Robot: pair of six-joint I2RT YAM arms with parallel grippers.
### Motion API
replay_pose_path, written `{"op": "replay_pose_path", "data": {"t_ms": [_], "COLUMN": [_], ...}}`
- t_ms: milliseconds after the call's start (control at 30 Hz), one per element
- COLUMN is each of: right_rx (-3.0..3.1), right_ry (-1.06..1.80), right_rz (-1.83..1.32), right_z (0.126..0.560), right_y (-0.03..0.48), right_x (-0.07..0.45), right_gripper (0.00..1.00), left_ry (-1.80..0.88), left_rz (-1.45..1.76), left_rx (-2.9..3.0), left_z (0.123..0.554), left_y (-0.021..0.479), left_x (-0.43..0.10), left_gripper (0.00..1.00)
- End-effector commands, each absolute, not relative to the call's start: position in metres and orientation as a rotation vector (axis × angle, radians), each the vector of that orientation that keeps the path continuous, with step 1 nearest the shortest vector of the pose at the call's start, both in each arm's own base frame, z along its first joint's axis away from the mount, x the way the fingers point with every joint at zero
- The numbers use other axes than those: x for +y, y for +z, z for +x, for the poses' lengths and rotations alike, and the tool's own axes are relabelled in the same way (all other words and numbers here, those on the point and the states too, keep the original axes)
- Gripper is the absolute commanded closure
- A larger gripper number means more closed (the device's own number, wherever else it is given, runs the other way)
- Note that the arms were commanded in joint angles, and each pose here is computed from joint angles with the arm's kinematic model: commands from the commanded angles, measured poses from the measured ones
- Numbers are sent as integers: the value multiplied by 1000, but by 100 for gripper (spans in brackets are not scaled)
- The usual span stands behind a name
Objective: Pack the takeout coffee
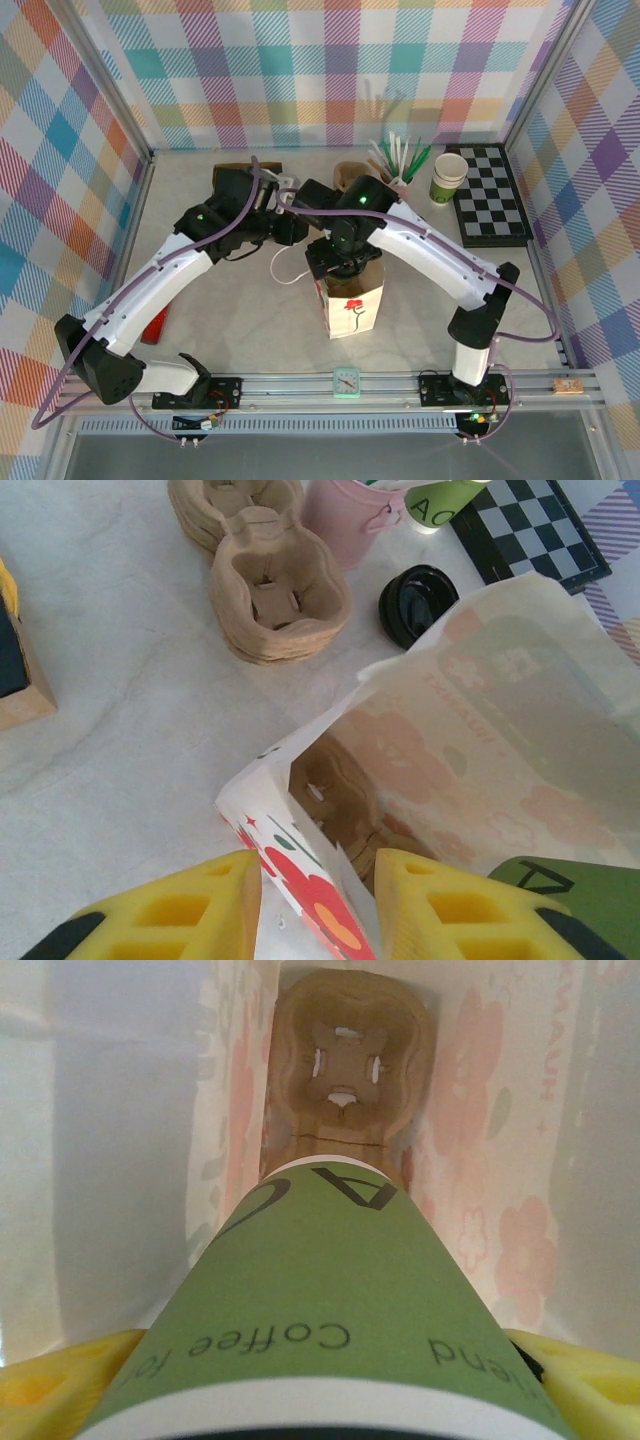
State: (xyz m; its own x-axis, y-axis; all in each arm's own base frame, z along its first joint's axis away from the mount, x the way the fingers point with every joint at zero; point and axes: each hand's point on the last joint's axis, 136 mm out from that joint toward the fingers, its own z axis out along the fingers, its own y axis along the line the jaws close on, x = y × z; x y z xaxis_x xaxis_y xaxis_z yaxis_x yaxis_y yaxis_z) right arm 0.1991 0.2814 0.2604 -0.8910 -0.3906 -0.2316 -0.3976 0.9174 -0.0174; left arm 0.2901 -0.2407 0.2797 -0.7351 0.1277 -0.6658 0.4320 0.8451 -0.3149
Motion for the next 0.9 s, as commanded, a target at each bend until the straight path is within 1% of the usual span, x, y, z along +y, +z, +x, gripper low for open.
{"op": "replay_pose_path", "data": {"t_ms": [0, 200, 300, 367, 500, 867], "right_rx": [2951, 2940, 2930, 2931, 2946, 2961], "right_ry": [-184, -230, -242, -248, -267, -261], "right_rz": [-579, -534, -520, -521, -521, -516], "right_z": [178, 179, 180, 179, 178, 178], "right_y": [255, 253, 255, 254, 249, 238], "right_x": [242, 234, 230, 229, 229, 233], "right_gripper": [39, 38, 38, 38, 38, 37], "left_ry": [-633, -631, -632, -632, -670, -699], "left_rz": [395, 392, 387, 384, 384, 384], "left_rx": [2346, 2357, 2353, 2350, 2333, 2347], "left_z": [281, 279, 277, 276, 270, 263], "left_y": [285, 280, 281, 283, 289, 283], "left_x": [-240, -238, -236, -235, -235, -235], "left_gripper": [64, 62, 57, 51, 46, 43]}}
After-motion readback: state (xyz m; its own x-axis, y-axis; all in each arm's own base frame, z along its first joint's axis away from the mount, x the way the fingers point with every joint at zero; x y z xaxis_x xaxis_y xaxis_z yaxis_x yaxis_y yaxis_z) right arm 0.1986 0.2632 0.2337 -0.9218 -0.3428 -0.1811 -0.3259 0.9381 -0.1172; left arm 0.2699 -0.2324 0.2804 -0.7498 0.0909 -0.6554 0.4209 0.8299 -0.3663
